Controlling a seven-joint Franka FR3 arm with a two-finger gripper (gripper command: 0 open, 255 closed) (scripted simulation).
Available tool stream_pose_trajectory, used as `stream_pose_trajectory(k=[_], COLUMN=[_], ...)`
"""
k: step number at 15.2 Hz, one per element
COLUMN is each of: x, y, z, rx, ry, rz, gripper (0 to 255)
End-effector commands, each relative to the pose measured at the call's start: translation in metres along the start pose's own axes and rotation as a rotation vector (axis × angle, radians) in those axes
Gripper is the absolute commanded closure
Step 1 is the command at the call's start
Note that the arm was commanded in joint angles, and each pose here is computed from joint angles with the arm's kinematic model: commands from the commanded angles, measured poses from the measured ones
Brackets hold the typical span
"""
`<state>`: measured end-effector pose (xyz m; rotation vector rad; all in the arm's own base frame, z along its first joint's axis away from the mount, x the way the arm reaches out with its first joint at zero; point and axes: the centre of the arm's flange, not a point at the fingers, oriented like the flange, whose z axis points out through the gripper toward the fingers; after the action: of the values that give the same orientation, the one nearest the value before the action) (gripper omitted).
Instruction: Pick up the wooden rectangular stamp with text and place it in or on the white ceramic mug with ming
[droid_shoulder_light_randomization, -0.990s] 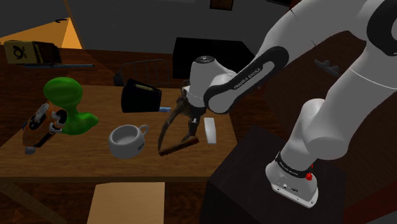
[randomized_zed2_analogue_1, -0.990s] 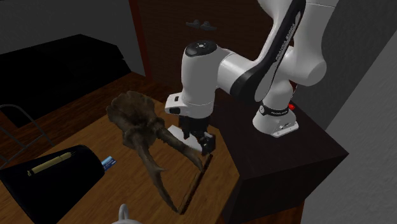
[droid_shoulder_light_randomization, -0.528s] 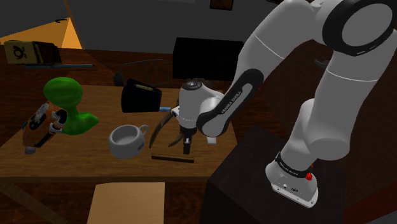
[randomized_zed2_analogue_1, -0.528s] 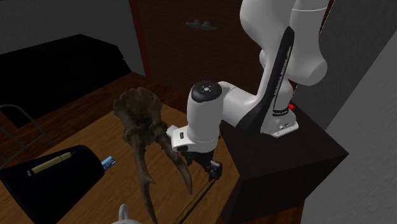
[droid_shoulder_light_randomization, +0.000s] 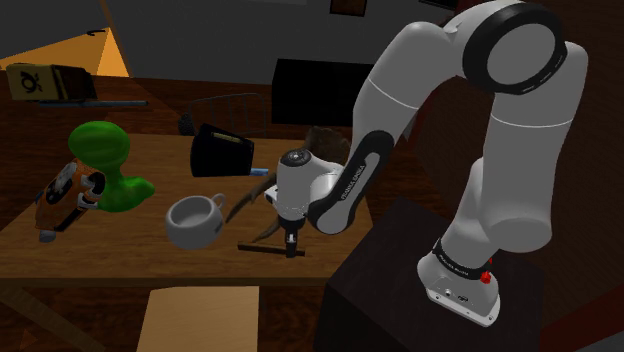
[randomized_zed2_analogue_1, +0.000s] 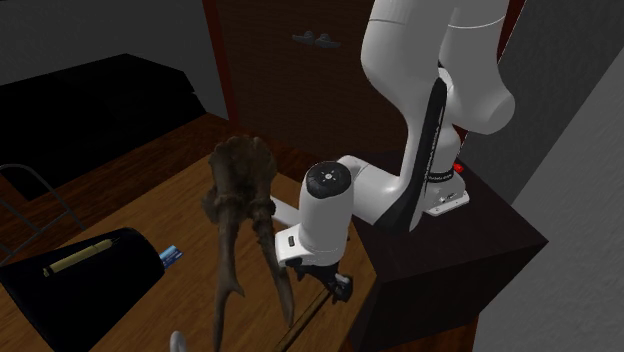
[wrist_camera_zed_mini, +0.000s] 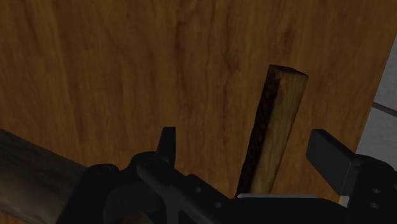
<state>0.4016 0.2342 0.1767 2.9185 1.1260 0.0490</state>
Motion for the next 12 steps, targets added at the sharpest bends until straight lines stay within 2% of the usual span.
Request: stream_pose_trajectory(k=[1,9,10,12], x=[-0.0009,-0.0009,-0.0009,-0.0008], y=[0.0018,0.0018,0.0018,0.0017], z=[0.0142,0.0142,0.0142,0.0142], rx=[-0.001,-0.001,-0.001,-0.001], ry=[0.001,0.001,0.001,0.001], rz=[0.001,0.001,0.001,0.001], gripper=[0,0,255,255])
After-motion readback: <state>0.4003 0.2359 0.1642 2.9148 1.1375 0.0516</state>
